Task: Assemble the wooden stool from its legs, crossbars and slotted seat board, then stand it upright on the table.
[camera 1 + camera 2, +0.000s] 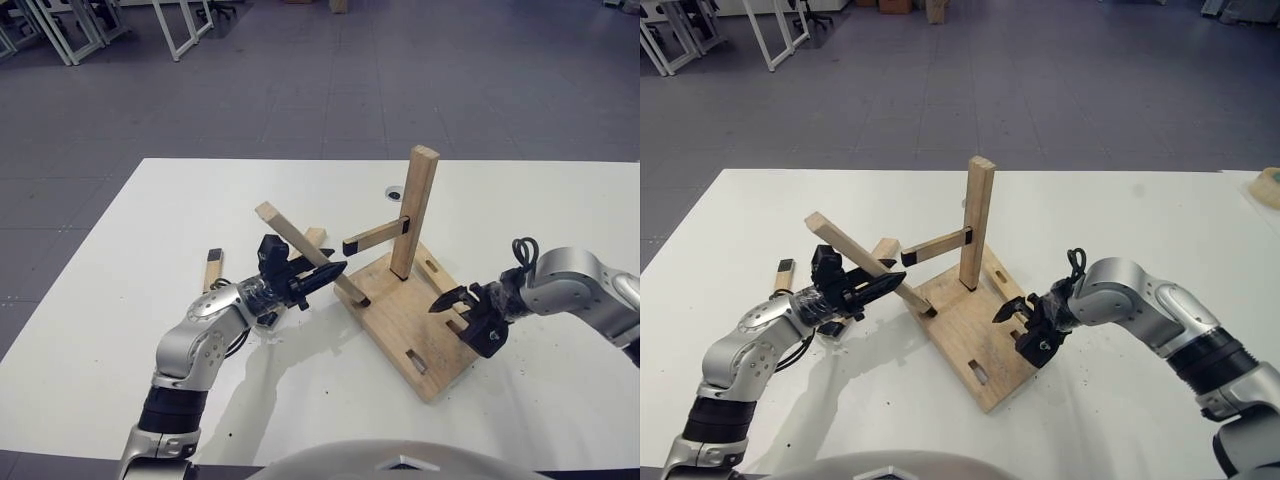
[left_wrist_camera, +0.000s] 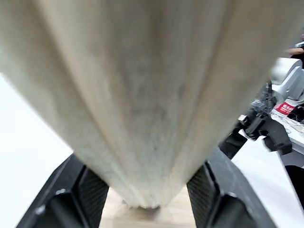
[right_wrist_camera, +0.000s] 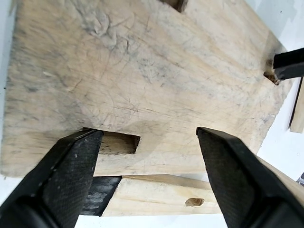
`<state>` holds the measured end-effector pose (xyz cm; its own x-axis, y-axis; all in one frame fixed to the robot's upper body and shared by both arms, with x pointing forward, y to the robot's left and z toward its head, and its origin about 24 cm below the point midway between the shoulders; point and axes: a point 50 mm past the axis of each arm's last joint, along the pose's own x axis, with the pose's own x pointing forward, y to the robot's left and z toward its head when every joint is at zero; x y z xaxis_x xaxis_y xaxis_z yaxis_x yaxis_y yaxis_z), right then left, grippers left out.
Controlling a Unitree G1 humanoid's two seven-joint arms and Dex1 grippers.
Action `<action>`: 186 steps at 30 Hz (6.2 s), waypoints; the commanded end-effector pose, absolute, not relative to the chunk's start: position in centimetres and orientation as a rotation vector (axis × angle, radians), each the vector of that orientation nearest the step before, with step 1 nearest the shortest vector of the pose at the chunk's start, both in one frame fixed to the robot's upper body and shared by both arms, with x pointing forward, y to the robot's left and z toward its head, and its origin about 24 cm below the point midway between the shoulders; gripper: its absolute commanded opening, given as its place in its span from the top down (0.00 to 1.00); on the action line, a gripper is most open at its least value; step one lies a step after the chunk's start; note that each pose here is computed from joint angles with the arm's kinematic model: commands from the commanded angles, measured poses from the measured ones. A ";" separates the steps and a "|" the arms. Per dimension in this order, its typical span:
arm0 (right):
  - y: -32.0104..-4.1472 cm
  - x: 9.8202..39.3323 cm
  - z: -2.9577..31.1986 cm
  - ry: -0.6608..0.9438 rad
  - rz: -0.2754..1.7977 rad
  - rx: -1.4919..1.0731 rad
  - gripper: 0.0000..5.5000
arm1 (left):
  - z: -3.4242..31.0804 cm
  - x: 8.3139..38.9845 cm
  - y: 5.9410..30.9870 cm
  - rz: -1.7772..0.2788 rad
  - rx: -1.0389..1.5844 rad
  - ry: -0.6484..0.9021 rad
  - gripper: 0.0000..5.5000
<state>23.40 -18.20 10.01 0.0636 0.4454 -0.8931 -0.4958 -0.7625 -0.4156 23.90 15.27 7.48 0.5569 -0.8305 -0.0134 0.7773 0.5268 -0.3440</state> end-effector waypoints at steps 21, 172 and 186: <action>-18.9 21.7 7.7 0.176 1.748 -1.574 0.34 | 2.6 22.1 16.4 -0.948 -0.047 0.653 0.63; -14.9 31.7 33.4 -0.673 0.322 -0.122 0.34 | 2.8 19.4 25.9 0.158 0.145 0.579 0.47; -15.1 33.4 25.4 -0.220 0.400 0.115 0.34 | 0.2 18.1 25.6 0.159 0.028 0.693 0.76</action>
